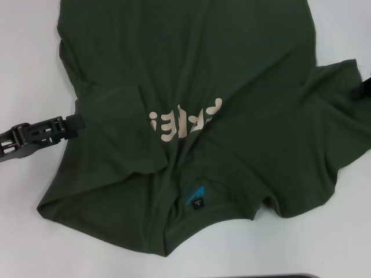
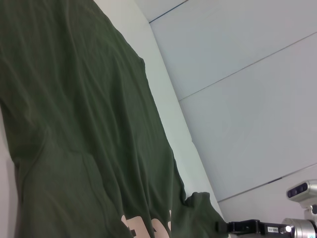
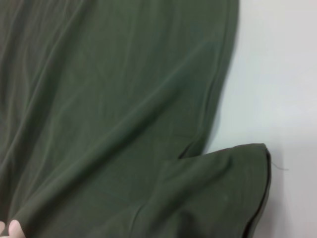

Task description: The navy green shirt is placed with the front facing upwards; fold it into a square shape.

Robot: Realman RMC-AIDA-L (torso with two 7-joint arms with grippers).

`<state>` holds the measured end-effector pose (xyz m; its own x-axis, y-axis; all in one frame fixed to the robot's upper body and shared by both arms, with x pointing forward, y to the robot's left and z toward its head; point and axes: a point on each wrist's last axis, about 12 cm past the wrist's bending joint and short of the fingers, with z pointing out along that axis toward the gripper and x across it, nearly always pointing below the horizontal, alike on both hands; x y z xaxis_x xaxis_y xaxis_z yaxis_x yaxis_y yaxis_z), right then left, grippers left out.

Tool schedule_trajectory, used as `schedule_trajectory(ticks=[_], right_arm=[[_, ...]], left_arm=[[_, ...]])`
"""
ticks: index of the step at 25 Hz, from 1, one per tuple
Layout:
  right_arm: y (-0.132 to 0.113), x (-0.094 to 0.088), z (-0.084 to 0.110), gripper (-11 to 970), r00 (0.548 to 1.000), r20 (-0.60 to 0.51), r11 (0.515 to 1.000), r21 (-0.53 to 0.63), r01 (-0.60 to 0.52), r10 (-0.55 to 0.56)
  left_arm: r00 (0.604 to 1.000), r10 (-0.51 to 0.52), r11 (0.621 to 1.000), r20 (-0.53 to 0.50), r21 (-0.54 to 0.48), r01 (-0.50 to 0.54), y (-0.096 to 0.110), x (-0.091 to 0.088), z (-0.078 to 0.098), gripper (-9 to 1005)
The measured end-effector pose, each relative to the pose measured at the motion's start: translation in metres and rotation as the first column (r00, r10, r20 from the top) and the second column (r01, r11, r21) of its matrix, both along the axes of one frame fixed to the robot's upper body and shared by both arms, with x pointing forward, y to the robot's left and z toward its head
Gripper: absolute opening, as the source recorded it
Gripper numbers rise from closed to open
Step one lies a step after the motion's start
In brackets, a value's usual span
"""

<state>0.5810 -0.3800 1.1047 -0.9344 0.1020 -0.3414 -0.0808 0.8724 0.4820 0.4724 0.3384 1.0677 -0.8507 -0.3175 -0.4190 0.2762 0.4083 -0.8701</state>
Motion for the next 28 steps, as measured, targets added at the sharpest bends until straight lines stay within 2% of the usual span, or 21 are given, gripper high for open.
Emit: schedule_trajectory(ticks=[6,14,19,27,28], right_arm=[[-0.013,-0.001,0.009,15,1.000,0.002,0.999,-0.013,0.030,-0.030],[-0.019,0.001,0.028,20,0.999,0.019,0.999,-0.022,0.047,-0.046],[-0.009,0.006,0.029,24,1.000,0.000,1.000,-0.004,0.024,-0.024],[0.020,0.014,0.031,29,0.998,-0.029,0.997,0.056,-0.056,0.057],[0.030,0.017,0.033,30,0.996,-0.031,0.994,0.071,-0.082,0.084]], left_arm=[[1.000,0.000,1.000,0.000,0.000,0.000,0.000,0.000,0.000,656],[1.000,0.003,1.000,0.000,0.001,-0.003,-0.001,0.001,0.000,656],[1.000,0.003,1.000,0.001,0.002,-0.003,-0.001,0.001,0.000,656],[1.000,0.008,1.000,0.000,0.005,-0.008,0.000,0.001,-0.001,655],[1.000,0.011,1.000,0.000,0.006,-0.011,0.000,0.001,-0.001,655]])
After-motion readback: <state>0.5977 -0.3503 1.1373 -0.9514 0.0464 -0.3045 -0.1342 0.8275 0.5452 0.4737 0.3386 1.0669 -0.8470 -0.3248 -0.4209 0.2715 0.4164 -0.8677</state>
